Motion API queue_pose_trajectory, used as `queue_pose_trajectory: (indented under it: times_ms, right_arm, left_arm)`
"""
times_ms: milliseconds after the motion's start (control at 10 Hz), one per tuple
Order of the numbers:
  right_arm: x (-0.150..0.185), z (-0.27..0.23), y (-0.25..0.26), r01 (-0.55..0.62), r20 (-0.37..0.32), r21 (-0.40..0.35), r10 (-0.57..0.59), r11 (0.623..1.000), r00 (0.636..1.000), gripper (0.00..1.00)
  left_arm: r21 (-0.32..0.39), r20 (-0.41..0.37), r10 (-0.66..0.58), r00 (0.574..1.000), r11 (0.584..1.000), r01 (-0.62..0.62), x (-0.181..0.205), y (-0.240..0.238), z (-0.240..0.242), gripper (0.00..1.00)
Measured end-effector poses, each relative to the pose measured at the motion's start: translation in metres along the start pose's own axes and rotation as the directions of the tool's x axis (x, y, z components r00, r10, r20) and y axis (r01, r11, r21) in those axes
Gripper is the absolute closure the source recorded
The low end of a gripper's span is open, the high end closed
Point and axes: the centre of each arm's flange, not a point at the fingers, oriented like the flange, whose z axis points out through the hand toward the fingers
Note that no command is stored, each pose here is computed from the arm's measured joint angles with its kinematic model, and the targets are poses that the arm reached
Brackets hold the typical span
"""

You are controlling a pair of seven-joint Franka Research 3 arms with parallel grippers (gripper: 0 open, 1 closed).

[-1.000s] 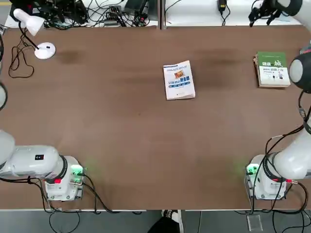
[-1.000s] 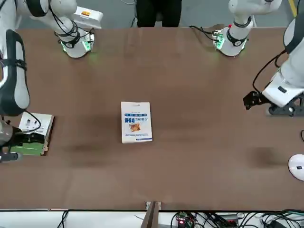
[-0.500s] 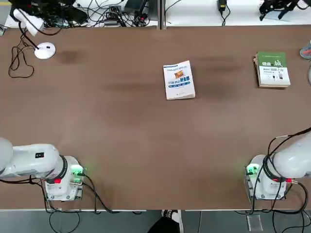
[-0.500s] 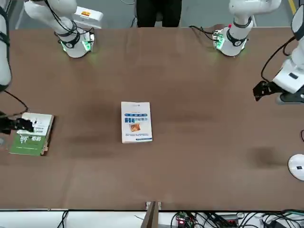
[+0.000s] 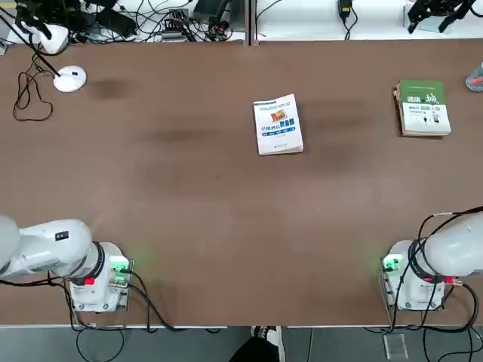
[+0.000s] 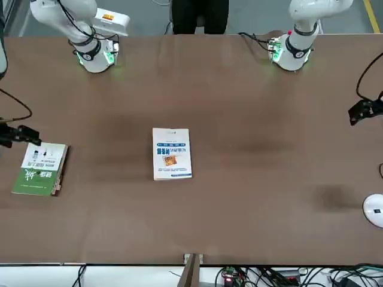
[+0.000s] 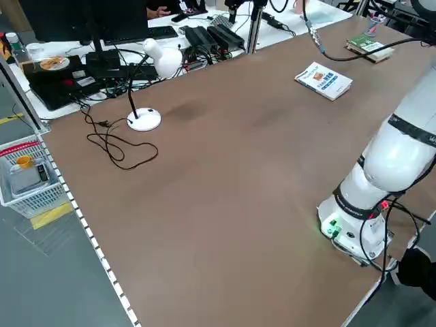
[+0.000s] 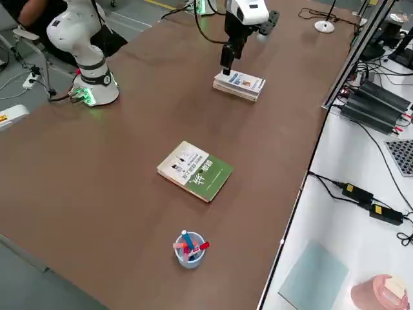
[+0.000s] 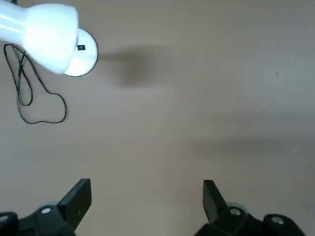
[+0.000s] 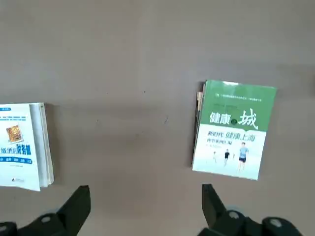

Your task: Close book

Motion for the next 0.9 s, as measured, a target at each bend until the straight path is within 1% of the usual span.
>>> queue_pose_trajectory:
  times_ms: [300,600,900]
  right_arm:
    - [-0.025,-0.035,-0.003,0.003,-0.022,0.014,-0.003,1.000,1.000,0.00]
    - [-0.050,-0.071,-0.025,0.016,-0.043,0.012,-0.016,1.000,0.999,0.00]
    - [-0.059,-0.083,-0.037,0.013,-0.053,0.006,-0.012,1.000,0.999,0.00]
  left_arm:
    - [-0.021,0.034,-0.015,0.999,1.000,0.015,-0.013,-0.001,-0.011,0.00]
    - [-0.028,0.056,-0.036,0.998,0.999,0.038,-0.025,-0.009,-0.024,0.00]
    - [-0.028,0.068,-0.048,0.997,0.998,0.050,-0.030,-0.015,-0.029,0.00]
